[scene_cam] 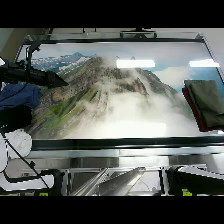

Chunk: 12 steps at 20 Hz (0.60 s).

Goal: Fold the shirts.

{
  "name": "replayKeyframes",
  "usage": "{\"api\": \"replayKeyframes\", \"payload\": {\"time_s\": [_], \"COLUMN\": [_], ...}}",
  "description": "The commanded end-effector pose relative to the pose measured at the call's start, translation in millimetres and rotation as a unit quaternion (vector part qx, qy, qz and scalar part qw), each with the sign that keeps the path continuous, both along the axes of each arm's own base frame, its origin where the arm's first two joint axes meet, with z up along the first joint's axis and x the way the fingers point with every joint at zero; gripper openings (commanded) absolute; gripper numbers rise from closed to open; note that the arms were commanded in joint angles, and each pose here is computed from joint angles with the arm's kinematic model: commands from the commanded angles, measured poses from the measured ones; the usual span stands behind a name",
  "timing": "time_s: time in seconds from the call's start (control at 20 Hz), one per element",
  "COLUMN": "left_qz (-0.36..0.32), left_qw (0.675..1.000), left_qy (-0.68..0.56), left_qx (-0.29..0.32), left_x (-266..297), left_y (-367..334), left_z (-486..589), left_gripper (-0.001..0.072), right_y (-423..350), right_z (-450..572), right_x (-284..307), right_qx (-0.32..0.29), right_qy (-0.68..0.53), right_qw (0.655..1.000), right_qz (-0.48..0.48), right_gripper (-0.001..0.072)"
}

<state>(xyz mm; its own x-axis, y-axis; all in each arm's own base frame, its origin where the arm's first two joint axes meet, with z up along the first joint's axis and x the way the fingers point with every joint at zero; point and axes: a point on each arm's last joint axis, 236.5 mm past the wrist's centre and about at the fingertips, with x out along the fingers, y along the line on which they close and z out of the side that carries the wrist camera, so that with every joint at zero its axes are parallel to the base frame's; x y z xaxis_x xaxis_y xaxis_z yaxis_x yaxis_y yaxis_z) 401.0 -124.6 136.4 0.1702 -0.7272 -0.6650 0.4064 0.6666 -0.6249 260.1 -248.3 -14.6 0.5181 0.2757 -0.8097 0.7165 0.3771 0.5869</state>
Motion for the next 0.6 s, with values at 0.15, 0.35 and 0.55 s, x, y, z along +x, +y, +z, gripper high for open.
{"api": "replayKeyframes", "payload": {"time_s": [0.15, 0.35, 0.55], "left_qz": [0.008, 0.004, 0.008], "left_qw": [1.0, 1.0, 0.999], "left_qy": [-0.008, -0.026, -0.024], "left_qx": [0.0, -0.005, -0.036], "left_x": [5, 4, -30], "left_y": [0, -2, -19], "left_z": [1, 9, 18], "left_gripper": [0.0005, 0.0004, 0.0004], "right_y": [47, 83, 159], "right_z": [35, 98, 134], "right_x": [-17, 43, 74], "right_qx": [0.104, 0.12, 0.073], "right_qy": [0.039, -0.114, -0.183], "right_qw": [0.994, 0.985, 0.965], "right_qz": [0.002, 0.051, 0.171], "right_gripper": [0.0552, 0.0085, 0.002]}}
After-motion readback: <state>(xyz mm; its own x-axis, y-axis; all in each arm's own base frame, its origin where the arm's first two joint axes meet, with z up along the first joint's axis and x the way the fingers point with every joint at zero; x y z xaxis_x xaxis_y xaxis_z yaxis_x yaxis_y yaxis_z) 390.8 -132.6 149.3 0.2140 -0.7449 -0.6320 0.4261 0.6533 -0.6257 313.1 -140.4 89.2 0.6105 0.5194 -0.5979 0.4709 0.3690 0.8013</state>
